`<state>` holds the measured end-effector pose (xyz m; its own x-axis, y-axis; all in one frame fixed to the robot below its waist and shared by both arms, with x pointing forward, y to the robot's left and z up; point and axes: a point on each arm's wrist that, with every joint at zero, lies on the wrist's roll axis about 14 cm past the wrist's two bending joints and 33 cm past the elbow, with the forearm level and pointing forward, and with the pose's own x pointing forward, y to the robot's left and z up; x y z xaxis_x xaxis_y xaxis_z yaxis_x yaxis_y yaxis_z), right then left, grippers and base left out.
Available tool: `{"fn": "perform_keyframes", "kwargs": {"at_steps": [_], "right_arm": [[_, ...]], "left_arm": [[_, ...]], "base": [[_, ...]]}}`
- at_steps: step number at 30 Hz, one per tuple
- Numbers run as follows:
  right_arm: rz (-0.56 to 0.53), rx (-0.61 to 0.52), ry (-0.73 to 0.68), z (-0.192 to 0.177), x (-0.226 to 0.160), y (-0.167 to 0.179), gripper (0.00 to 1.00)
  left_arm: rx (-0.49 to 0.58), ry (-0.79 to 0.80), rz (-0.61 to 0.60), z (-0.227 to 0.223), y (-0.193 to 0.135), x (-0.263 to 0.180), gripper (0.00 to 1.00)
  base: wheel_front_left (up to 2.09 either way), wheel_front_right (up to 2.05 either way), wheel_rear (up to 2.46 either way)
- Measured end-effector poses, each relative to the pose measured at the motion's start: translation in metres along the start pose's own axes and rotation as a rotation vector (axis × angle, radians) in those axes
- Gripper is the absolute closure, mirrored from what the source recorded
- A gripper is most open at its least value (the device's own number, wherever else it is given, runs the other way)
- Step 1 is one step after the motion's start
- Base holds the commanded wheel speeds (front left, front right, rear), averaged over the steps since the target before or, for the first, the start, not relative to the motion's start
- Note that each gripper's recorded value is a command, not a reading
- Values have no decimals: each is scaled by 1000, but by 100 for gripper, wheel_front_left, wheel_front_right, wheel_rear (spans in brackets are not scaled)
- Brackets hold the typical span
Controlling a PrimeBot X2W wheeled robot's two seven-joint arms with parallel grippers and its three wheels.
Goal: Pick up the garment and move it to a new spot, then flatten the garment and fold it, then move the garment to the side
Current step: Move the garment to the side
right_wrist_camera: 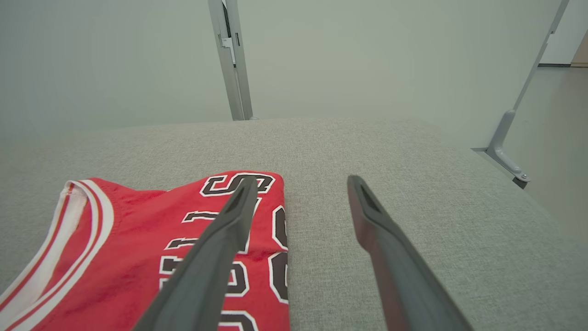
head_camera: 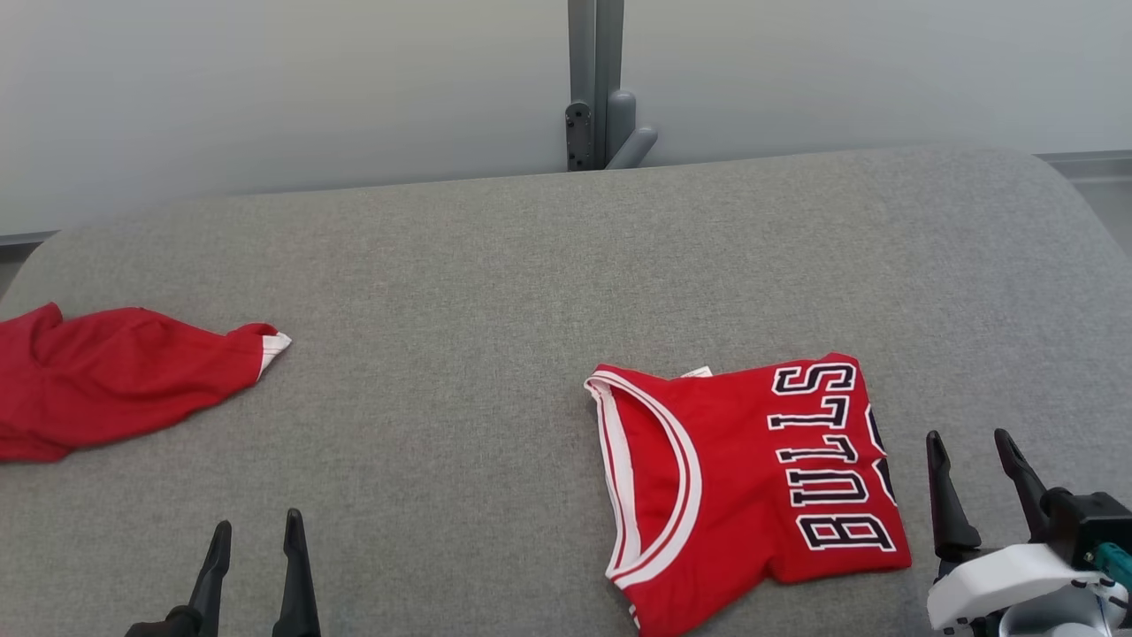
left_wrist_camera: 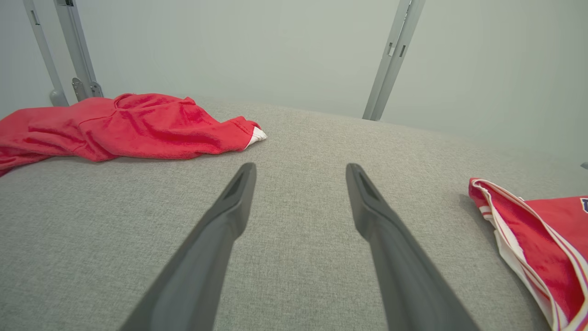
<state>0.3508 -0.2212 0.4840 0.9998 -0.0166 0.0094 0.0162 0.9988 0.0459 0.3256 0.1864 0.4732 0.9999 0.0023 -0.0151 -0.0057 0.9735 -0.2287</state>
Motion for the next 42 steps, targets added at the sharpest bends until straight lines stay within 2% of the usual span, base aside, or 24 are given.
{"fn": "perform_keyframes", "kwargs": {"at_steps": [3, 7, 10, 16, 25, 36, 37, 38, 39, 42], "right_arm": [[22, 24, 56, -8, 7, 0, 0], [63, 46, 196, -15, 30, 1, 0], [93, 18, 326, -31, 42, 3, 0], [174, 52, 541, -72, 46, 30, 0], [179, 27, 595, -90, 57, 30, 0], [142, 32, 678, -110, 49, 18, 0], [142, 38, 679, -110, 50, 19, 35], [139, 51, 677, -110, 51, 19, 96], [140, 67, 671, -109, 52, 20, 100], [140, 104, 655, -107, 55, 24, 100]], "left_arm": [[0, 2, 5, -1, 1, 1, 0], [-2, 14, 10, -4, 2, 6, 0], [-4, 24, 2, -7, 0, 12, 0], [-5, 37, 22, -11, 6, 17, 0], [-1, 40, 60, -12, 17, 16, 0], [-4, 41, 32, -13, 9, 24, 0], [-4, 43, 31, -13, 9, 25, 0], [-5, 44, 29, -14, 8, 26, 0], [-5, 45, 29, -14, 8, 26, 0], [-4, 47, 26, -15, 7, 28, 0]], "base": [[0, 0, 0], [0, 0, 0], [0, 0, 0], [0, 0, 0], [0, 0, 0], [0, 0, 0], [0, 0, 0], [0, 0, 0], [0, 0, 0], [0, 0, 0]]}}
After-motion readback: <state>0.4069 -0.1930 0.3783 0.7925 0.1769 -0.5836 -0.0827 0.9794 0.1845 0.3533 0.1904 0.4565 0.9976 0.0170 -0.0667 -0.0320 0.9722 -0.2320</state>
